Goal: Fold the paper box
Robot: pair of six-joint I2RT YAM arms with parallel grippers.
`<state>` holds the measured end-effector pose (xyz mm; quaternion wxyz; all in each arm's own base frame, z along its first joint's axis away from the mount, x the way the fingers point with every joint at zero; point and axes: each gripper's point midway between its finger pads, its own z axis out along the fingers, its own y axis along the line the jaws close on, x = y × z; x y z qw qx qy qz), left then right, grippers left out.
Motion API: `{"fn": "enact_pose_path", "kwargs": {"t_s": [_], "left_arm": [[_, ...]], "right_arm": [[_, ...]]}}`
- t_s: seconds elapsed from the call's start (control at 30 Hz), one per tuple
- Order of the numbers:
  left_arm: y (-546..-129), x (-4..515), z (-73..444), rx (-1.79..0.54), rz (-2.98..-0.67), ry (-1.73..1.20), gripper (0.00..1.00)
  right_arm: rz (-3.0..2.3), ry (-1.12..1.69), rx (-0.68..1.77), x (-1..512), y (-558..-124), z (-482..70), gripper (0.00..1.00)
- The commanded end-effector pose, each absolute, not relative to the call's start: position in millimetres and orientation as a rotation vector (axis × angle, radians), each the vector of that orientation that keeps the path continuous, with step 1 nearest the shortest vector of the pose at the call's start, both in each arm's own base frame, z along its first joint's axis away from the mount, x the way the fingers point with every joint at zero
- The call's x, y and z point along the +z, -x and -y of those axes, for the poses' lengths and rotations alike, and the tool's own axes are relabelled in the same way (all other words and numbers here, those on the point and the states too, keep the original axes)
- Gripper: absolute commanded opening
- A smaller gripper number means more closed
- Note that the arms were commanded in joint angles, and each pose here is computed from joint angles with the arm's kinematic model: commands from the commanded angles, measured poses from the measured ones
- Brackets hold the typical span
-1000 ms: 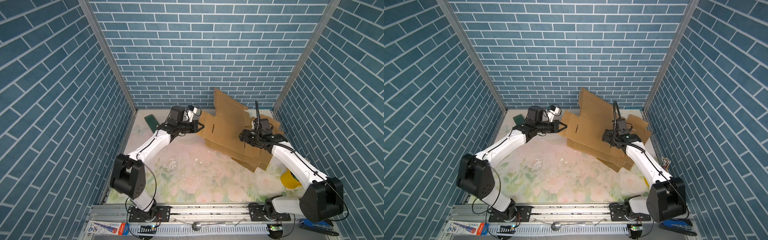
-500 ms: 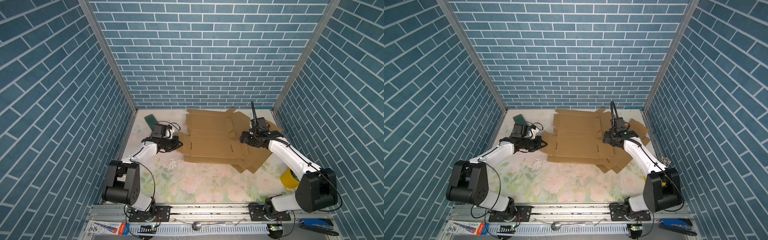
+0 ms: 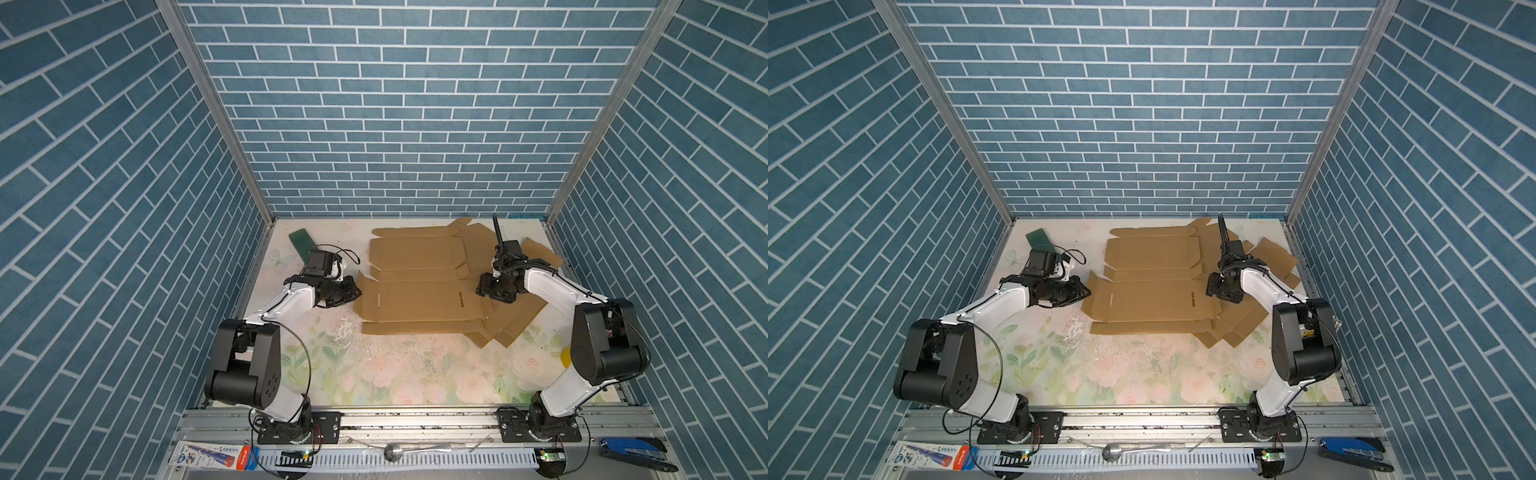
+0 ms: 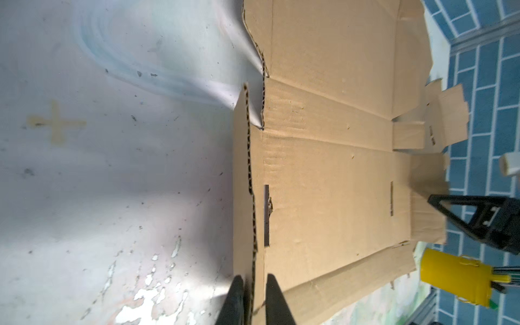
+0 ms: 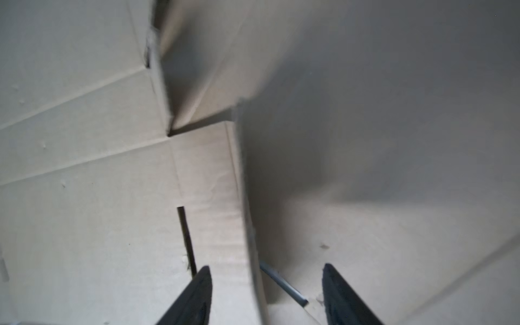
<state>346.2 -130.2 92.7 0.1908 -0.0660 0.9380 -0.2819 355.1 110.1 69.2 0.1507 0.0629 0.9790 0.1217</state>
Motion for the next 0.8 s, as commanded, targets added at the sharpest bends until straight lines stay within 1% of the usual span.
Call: {"fn": "enact_pose_path", "kwargs": {"t_s": [0.0, 0.07, 0.13, 0.27, 0.47, 0.57, 0.77], "left_arm": [[-347, 97, 119, -0.689, -2.649, 0.191, 0.28], [-348, 102, 115, -0.659, -2.648, 0.191, 0.33], [-349, 106, 112, -0.634, -2.642, 0.19, 0.35], [-350, 121, 105, -0.571, -2.62, 0.182, 0.36], [-347, 152, 95, -0.484, -2.566, 0.146, 0.39], [-345, 164, 100, -0.483, -2.54, 0.115, 0.39], [-345, 179, 122, -0.524, -2.509, 0.041, 0.41]], "right_arm": [[-2.815, -0.147, 0.422, 65, -355, -121, 0.54], [-2.825, -0.146, 0.431, 61, -354, -122, 0.48], [-2.83, -0.147, 0.441, 59, -354, -123, 0.44], [-2.815, -0.157, 0.494, 61, -357, -129, 0.32], [-2.774, -0.181, 0.593, 78, -357, -139, 0.19], [-2.753, -0.202, 0.647, 90, -354, -144, 0.14], [-2.679, -0.298, 0.81, 117, -349, -156, 0.1]]}}
